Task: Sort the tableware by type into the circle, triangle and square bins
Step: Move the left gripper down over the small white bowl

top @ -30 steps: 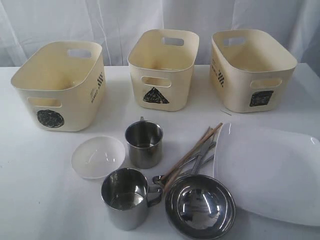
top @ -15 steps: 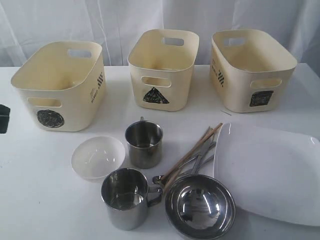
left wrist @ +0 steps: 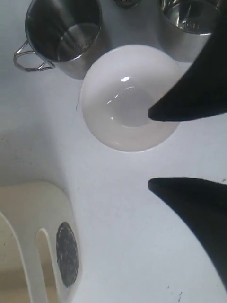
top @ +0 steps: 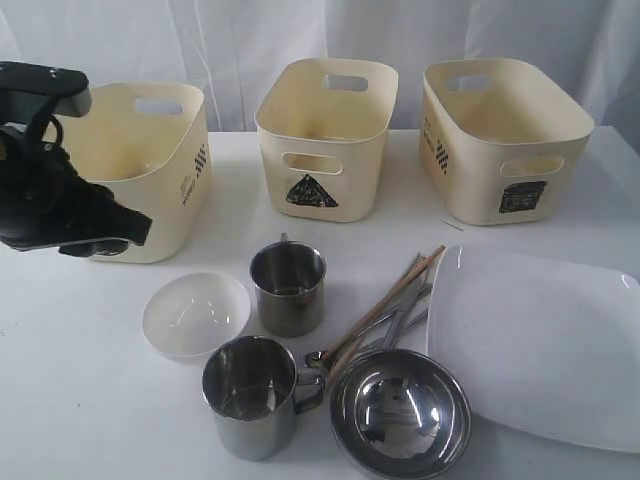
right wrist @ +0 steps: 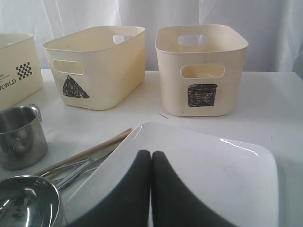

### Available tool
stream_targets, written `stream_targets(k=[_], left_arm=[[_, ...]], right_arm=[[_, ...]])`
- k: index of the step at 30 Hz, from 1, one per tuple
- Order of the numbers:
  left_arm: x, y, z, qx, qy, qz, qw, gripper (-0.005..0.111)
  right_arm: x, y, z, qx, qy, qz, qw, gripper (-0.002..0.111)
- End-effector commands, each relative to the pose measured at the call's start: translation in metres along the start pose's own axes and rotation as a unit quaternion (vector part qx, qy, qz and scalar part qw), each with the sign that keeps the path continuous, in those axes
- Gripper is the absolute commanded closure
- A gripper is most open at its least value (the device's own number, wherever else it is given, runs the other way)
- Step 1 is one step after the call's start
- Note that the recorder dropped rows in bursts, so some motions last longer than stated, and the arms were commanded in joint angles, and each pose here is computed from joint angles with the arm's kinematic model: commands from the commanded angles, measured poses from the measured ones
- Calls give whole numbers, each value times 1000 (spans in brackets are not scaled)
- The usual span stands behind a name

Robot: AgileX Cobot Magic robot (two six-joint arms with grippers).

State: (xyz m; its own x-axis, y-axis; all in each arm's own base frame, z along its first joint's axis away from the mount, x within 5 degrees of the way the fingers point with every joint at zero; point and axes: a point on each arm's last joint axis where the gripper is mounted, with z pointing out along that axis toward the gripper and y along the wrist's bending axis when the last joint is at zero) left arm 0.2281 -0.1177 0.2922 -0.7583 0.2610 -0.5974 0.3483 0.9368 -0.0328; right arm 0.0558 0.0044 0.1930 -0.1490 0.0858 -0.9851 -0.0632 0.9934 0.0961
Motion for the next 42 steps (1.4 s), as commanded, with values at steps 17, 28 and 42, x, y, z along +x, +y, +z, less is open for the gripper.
stream_targets(k=[17,28,42], left_arm=[[0,-29,59,-3,81,-4,997,40],[2,-15,64,-34,83,12,996,38],[12,-18,101,-38,126,15,991,38]], right_arm=[[0,0,0,3,-5,3,1000,108],[0,0,0,3,-5,2,1000,108],[0,0,0,3,-5,3,1000,108]])
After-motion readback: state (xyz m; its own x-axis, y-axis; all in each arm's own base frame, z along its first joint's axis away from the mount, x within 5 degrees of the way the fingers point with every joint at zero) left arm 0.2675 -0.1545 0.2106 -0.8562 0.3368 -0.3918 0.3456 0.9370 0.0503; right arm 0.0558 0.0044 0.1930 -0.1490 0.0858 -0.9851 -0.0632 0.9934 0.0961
